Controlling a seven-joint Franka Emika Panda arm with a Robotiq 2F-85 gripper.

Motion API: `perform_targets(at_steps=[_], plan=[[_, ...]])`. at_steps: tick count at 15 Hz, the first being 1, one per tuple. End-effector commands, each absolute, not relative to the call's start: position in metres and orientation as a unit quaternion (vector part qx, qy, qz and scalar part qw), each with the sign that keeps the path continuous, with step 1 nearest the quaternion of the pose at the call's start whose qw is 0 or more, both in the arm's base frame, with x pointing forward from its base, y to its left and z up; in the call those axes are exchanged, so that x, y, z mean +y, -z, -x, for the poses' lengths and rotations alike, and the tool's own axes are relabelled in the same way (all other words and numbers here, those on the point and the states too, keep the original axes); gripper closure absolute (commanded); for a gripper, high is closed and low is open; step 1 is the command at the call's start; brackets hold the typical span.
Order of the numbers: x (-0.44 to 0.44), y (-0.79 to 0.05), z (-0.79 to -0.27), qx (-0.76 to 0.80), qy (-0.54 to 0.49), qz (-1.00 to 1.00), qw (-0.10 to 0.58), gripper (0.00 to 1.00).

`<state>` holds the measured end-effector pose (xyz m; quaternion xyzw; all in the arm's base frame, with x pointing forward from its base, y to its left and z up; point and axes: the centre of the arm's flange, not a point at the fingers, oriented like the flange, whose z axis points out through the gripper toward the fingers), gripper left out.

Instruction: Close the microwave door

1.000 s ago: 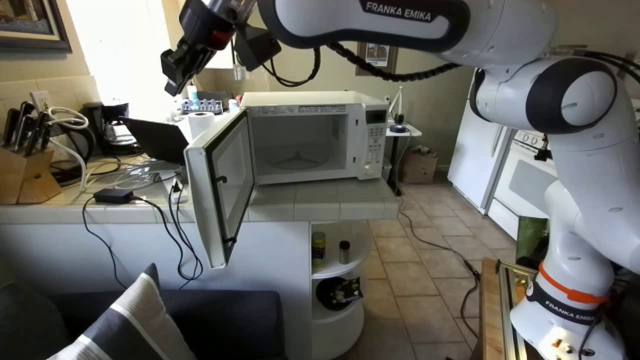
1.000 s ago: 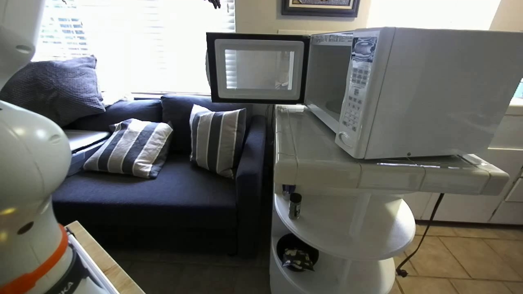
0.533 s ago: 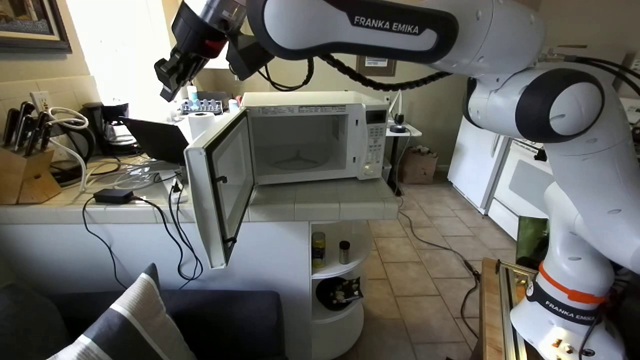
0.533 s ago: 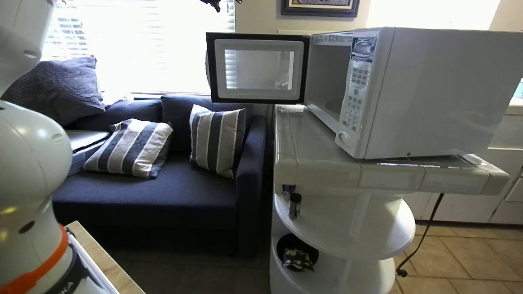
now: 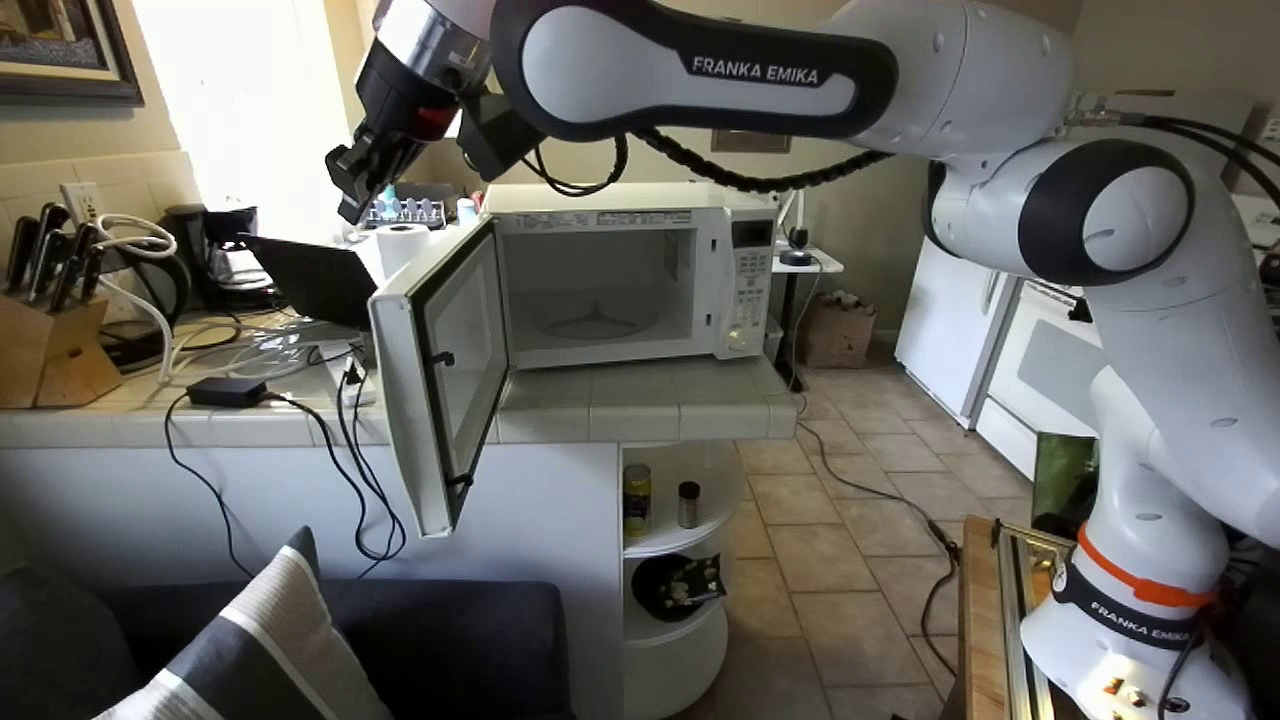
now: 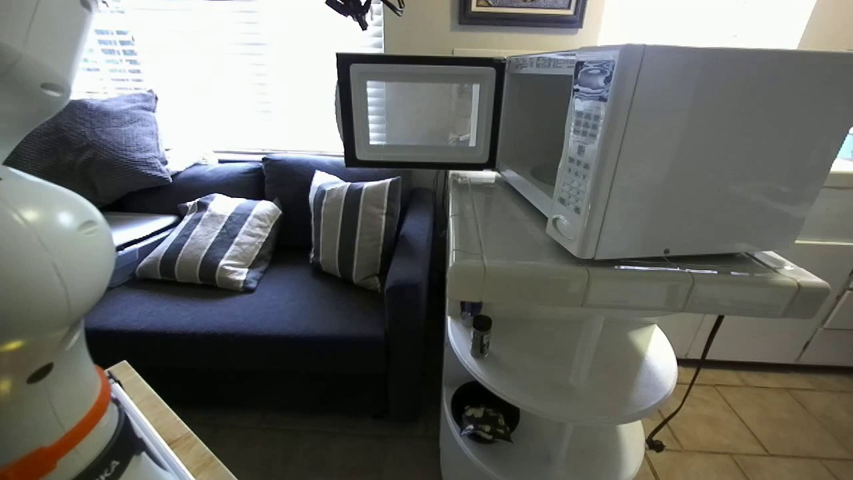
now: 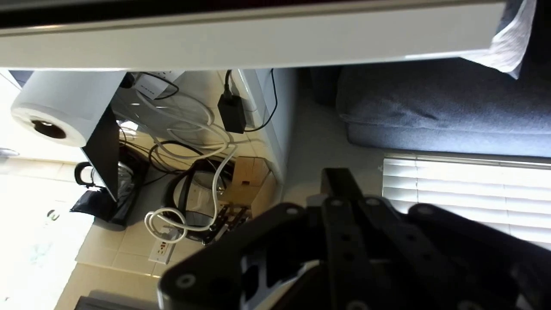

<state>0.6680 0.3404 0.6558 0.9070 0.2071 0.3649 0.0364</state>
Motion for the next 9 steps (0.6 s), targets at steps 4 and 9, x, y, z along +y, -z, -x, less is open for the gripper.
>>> perform_targets(at_steps=[4, 9], plan=[[0.345, -0.625, -0.672, 0.218, -0.341, -0.914, 0.03, 1.0], [0.347, -0.607, -0.677, 0.226, -0.323, -0.919, 0.027, 1.0]])
